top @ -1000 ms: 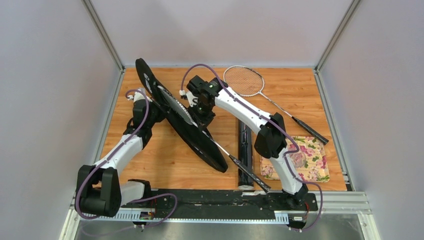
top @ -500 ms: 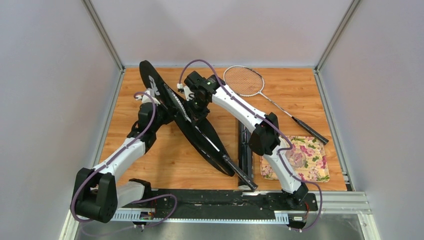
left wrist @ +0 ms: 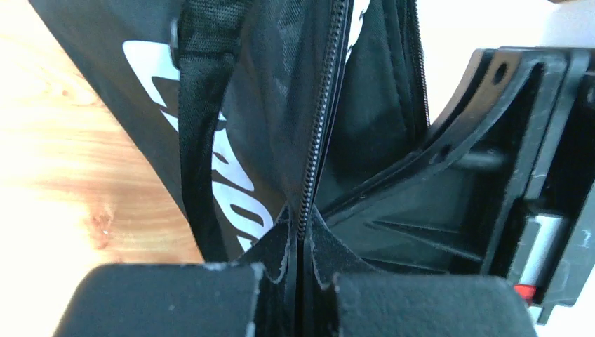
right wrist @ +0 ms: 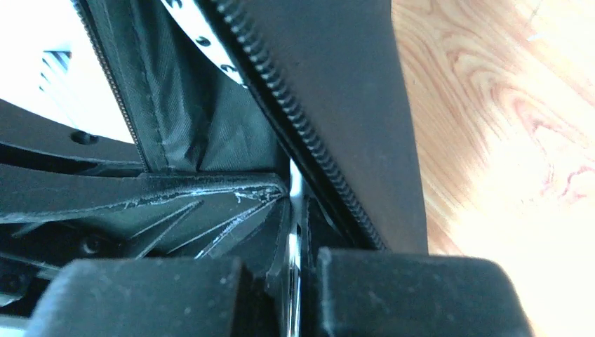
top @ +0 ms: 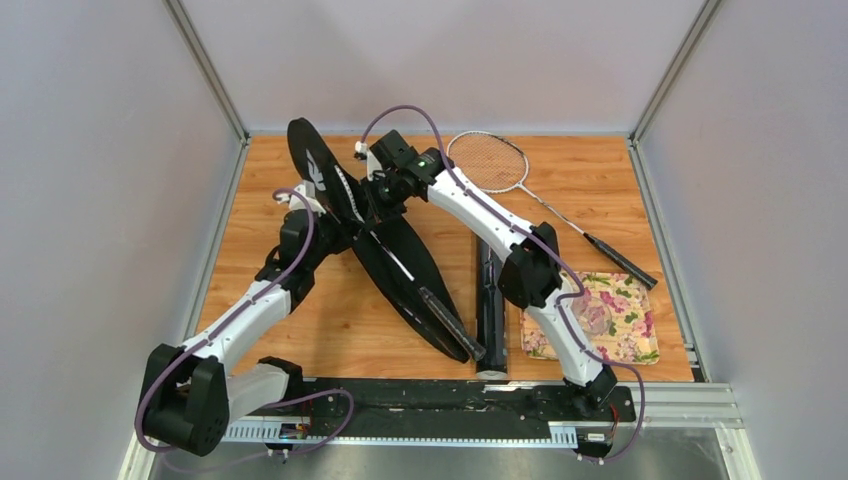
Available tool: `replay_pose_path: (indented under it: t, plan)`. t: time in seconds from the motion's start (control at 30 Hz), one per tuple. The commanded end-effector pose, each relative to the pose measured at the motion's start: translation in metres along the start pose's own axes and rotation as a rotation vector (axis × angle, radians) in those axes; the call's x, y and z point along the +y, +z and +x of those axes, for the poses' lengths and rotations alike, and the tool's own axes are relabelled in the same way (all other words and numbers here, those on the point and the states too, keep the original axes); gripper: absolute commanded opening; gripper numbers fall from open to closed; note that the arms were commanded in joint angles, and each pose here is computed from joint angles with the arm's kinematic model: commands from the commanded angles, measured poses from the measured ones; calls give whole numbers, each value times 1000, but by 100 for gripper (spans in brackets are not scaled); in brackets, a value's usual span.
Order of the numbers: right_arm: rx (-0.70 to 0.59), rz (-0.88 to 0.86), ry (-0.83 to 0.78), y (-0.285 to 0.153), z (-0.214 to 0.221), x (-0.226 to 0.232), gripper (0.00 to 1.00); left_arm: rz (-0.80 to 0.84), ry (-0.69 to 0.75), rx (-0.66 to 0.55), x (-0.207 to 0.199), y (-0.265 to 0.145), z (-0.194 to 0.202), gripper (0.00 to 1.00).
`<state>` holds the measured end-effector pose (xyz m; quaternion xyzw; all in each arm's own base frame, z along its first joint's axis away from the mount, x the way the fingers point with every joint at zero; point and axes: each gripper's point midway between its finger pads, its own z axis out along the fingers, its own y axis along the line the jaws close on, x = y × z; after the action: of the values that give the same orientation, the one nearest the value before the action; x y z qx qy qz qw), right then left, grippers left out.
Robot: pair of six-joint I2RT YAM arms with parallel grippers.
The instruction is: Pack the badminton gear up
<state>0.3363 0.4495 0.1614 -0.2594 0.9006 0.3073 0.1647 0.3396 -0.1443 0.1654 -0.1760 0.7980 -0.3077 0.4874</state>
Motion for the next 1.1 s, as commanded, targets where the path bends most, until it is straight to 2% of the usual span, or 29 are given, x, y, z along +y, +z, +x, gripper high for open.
replay_pose_path:
  t: [0.0, 0.17, 0.3, 0.4, 0.5, 0.67, 0.7, 0.83, 0.97, 1.07]
  plan:
    - [-295, -219, -49, -17, -79, 44, 0, 41, -29, 86, -13, -9, 14, 0]
    - [-407, -196, -105, 2, -102, 32, 0, 91, -126, 103, -24, -16, 18, 0]
    - [-474, -86, -82, 20, -115, 9, 0, 93, -182, 101, -27, -20, 17, 0]
    - [-545, -25, -121, 26, -124, 5, 0, 115, -189, 113, -32, -20, 19, 0]
    - [-545, 15, -135, 41, -118, -3, 0, 105, -206, 104, -31, -21, 17, 0]
    - [-523, 70, -158, 69, -84, -4, 0, 100, -228, 84, -29, -20, 14, 0]
    - [-563, 61, -168, 70, -89, -3, 0, 106, -245, 93, -30, -18, 16, 0]
    - [-580, 79, -183, 82, -93, -10, 0, 137, -279, 119, -38, -20, 18, 0]
    - [-569, 101, -147, 83, -94, -10, 0, 120, -268, 105, -35, -21, 15, 0]
    - [-592, 130, -142, 59, -98, -1, 0, 107, -238, 89, -30, -22, 12, 0]
